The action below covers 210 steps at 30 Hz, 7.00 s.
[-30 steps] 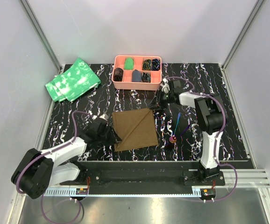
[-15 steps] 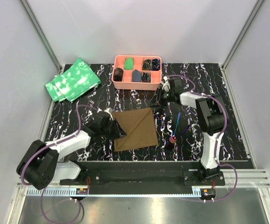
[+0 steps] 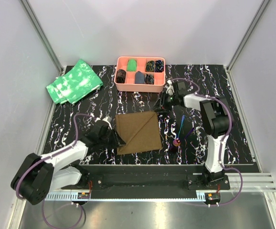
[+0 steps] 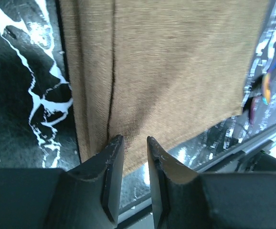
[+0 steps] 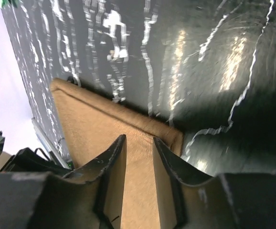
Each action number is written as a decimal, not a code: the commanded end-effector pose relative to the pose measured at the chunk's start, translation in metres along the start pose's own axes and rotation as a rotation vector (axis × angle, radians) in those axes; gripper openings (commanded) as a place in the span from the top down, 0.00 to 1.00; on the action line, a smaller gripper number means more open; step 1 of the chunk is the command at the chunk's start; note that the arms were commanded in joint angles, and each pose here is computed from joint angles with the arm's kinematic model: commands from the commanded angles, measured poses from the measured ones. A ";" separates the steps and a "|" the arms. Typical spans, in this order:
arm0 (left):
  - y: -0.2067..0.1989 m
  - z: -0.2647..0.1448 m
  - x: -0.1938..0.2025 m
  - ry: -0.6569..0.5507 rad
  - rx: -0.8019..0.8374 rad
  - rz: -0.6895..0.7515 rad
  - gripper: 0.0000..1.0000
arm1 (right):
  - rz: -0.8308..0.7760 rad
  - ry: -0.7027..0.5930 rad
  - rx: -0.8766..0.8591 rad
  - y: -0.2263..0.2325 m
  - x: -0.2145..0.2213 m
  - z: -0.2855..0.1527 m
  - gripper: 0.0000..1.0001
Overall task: Fold the napkin into a case and place the utensils inside
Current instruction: Smooth out the upper triangle-folded napkin at the center of the board, then move the upper triangle-folded napkin to the center of the board, then pick up the upper triangle-folded napkin from the center of the board.
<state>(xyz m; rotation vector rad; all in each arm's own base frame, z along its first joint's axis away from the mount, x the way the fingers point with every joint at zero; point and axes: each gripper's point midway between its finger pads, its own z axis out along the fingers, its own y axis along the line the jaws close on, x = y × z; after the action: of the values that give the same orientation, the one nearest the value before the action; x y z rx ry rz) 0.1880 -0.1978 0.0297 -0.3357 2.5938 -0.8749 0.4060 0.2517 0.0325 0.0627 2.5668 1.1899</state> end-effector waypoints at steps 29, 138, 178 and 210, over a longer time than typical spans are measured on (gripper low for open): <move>0.023 -0.006 0.019 -0.011 0.009 -0.040 0.71 | -0.024 0.201 -0.324 0.107 0.136 0.027 0.65; -0.001 -0.009 -0.145 -0.219 -0.042 -0.058 0.40 | -0.487 0.115 0.305 0.093 0.155 -0.023 0.53; 0.018 -0.069 -0.142 -0.313 -0.049 -0.202 0.34 | -0.779 0.312 0.508 0.111 0.250 0.036 0.50; 0.002 -0.007 -0.126 -0.116 0.092 -0.325 0.22 | -0.870 0.213 0.609 0.108 0.241 0.030 1.00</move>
<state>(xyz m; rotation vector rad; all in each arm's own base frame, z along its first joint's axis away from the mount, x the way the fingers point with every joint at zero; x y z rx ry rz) 0.2777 -0.1229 0.0521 -0.8475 2.4806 -0.8984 0.1711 0.3807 0.0165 -1.0145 2.5799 0.0503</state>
